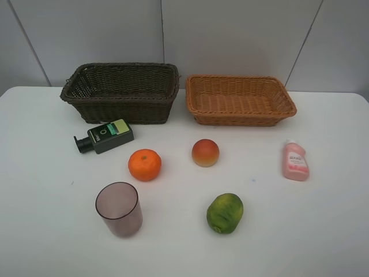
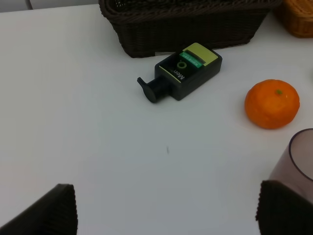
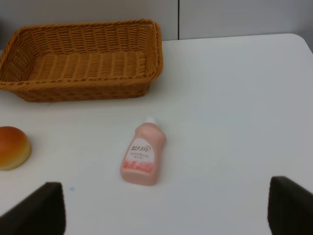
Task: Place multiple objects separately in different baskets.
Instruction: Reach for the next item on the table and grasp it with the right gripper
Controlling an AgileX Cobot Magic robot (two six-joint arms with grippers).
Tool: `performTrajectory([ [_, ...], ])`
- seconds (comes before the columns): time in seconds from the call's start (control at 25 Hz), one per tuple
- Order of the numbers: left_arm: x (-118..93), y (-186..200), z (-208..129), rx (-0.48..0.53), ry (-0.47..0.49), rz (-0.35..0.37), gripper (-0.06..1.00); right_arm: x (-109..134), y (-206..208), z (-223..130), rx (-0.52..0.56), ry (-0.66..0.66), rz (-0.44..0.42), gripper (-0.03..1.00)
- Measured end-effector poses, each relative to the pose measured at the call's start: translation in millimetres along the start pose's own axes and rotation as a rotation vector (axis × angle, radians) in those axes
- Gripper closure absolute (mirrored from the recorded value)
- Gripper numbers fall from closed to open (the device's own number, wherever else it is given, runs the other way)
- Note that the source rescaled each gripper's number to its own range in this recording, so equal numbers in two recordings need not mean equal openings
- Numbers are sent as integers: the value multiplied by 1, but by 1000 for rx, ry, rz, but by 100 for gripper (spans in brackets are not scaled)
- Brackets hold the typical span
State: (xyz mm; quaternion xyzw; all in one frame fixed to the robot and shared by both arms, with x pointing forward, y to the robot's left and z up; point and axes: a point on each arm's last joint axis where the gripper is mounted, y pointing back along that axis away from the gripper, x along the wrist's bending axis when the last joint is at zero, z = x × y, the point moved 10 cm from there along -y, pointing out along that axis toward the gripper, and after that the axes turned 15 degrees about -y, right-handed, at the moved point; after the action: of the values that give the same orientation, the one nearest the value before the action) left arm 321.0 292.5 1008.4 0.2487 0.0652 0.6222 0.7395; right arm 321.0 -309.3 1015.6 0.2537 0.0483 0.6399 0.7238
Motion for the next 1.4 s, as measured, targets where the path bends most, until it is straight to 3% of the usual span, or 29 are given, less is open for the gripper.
performTrajectory([
  [1.4,0,0,0,0,0,0,-1,0,0,0,0,0,0,20],
])
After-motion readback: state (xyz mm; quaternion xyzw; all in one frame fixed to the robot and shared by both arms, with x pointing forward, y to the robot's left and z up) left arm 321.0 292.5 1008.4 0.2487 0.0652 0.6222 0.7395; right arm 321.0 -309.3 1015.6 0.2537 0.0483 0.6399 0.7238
